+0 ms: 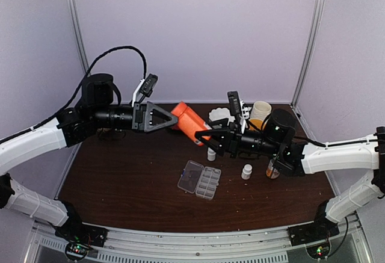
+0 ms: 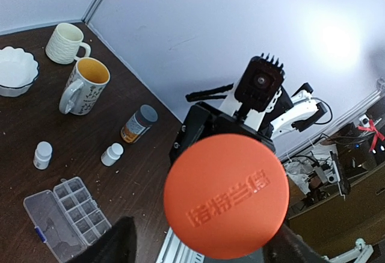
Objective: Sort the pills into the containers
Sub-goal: Pass from the left arm to the right
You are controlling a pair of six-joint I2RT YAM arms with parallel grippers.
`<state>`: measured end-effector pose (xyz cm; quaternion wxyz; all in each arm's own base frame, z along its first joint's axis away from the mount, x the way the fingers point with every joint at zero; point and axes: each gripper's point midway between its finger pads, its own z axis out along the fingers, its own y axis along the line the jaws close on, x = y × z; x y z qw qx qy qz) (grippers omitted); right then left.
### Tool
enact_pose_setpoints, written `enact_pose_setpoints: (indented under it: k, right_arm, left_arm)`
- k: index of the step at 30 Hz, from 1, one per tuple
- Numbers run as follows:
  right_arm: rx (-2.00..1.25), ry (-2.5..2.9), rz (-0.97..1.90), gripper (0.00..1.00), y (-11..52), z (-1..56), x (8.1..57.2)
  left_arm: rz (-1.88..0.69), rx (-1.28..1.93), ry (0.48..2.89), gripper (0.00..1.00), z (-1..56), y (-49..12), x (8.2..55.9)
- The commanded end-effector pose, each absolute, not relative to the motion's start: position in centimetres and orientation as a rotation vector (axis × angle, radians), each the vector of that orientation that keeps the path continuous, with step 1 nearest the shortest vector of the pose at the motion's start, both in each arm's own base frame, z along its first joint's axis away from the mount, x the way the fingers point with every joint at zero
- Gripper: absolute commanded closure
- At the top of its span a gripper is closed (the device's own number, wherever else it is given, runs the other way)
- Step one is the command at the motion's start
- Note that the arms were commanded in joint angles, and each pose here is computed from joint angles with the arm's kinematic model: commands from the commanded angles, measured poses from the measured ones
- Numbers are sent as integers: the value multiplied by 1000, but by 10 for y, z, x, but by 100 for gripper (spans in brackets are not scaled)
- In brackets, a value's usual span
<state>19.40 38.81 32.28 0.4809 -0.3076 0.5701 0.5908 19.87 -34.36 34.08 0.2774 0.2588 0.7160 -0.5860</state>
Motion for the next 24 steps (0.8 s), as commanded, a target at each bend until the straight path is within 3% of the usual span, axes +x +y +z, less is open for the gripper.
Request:
enact_pose_setpoints:
  k: [1,3,6,11,19,24]
  right_arm:
    - [-789,1329,1514,60,389,338,179]
    - [-799,1334,1522,60,390,336,178]
    - [-813,1348,1528,61,391,333,176]
    - [-822,1390,1518,62,394,324,178]
    - [-828,1415,1516,62,399,321,182]
    - [-825,1423,1514,61,401,320,184]
  left_arm:
    - [-1530,704,1826,19,357,-338,198]
    - [-1533,712,1811,8,361,-339,198]
    - [-1533,721,1806,6,363,-340,198]
    - [-1550,747,1818,12,361,-344,198]
    - [-1562,762,1833,13,356,-346,195]
    - [-1552,758,1871,28,348,-346,196]
